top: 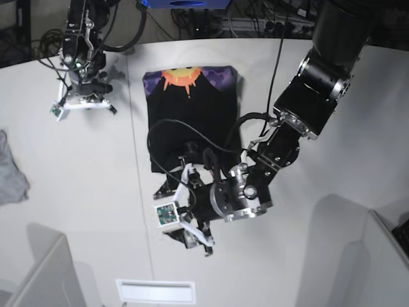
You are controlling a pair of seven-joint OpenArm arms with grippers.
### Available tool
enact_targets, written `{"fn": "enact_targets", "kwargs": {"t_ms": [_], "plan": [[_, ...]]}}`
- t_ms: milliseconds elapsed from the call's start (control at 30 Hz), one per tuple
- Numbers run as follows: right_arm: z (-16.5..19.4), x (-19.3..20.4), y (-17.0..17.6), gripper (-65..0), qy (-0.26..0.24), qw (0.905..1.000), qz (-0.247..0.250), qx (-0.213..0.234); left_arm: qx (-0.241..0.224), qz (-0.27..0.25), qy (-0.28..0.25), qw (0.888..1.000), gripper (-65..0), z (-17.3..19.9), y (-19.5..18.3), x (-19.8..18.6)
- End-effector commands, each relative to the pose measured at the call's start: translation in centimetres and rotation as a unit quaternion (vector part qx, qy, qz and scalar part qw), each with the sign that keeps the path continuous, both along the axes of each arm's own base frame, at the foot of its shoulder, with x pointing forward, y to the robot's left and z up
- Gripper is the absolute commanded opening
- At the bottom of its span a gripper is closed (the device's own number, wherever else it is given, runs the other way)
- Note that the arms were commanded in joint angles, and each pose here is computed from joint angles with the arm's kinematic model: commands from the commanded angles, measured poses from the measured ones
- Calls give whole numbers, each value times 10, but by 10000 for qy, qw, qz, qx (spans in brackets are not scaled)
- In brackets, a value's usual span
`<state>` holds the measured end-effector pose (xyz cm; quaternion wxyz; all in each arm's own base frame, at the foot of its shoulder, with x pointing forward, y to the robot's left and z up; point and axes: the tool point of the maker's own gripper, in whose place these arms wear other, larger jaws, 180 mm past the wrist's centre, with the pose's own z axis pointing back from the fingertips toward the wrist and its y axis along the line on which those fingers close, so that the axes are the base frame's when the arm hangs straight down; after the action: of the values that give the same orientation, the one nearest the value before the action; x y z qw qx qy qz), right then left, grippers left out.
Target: Fold the T-shirt properly
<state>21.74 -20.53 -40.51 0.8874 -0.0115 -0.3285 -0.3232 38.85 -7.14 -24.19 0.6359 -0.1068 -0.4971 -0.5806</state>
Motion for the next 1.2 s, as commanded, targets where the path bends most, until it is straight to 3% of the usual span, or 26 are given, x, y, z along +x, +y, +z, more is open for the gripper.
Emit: {"fn": "enact_targets", "kwargs": {"t_ms": [0,100,133,333,433,633,733,933,1167], "plan": [[18,10,-4,-650,-316,9991,217,-199,-30,149,-97,9998,-327,5,19,0],[31,14,-6,-650,-618,9951,607,-481,-207,551,-62,9982,-589,0,55,-14],[34,14,-8,-650,-715,9936,654,-573,-229,673,-23,9975,-650,-4,65,-19],[46,2,-30,-650,-957,9849,817,-1186,-379,1509,284,9874,-650,-27,125,-52],[49,-8,-42,-650,-1031,9790,906,-1508,-686,1813,429,9801,-650,-36,146,-70],[52,-31,-48,-650,-1086,9729,981,-1792,-1887,1683,581,9658,-650,-50,153,-132],[52,-43,-45,-650,-1051,9718,1096,-1807,-2196,1663,787,9581,-650,-57,155,-164],[42,-68,-9,-650,-947,9648,2045,-1356,-2087,2152,1309,9450,-650,-81,187,-218],[27,-109,2,-650,-484,9635,2398,-1091,-1732,2747,2209,9196,-650,-130,217,-274]]}}
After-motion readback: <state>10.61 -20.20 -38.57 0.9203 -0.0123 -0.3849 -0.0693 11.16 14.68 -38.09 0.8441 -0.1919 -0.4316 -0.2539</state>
